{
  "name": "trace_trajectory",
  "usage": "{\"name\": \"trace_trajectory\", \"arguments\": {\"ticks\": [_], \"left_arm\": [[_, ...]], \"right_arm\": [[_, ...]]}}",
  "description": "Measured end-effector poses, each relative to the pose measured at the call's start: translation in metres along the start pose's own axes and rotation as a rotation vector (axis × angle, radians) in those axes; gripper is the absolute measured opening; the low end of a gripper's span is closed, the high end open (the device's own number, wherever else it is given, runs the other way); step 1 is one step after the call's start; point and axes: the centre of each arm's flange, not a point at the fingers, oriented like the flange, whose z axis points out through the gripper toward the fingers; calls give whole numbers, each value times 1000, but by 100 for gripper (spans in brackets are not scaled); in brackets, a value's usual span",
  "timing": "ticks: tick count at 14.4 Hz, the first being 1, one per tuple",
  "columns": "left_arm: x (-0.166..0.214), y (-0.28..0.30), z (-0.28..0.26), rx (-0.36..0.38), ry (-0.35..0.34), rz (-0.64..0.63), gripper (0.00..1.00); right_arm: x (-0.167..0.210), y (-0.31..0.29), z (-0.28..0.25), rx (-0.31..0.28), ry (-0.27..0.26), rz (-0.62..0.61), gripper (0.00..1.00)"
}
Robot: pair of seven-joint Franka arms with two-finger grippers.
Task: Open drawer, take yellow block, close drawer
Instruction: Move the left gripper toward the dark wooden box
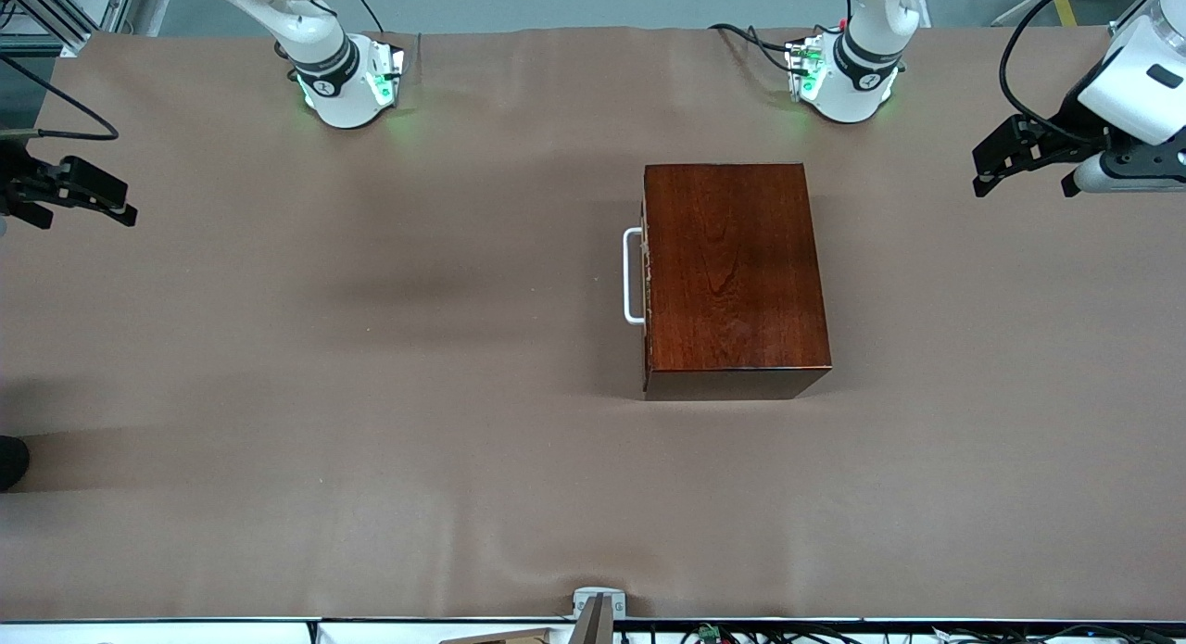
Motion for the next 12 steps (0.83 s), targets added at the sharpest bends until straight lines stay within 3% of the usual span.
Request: {"name": "trace_trajectory", "arguments": {"ticks": [12], "left_arm": [[5,22,10,0,-17,18,100]], "right_arm": [[0,0,0,0,-1,1,100]]}}
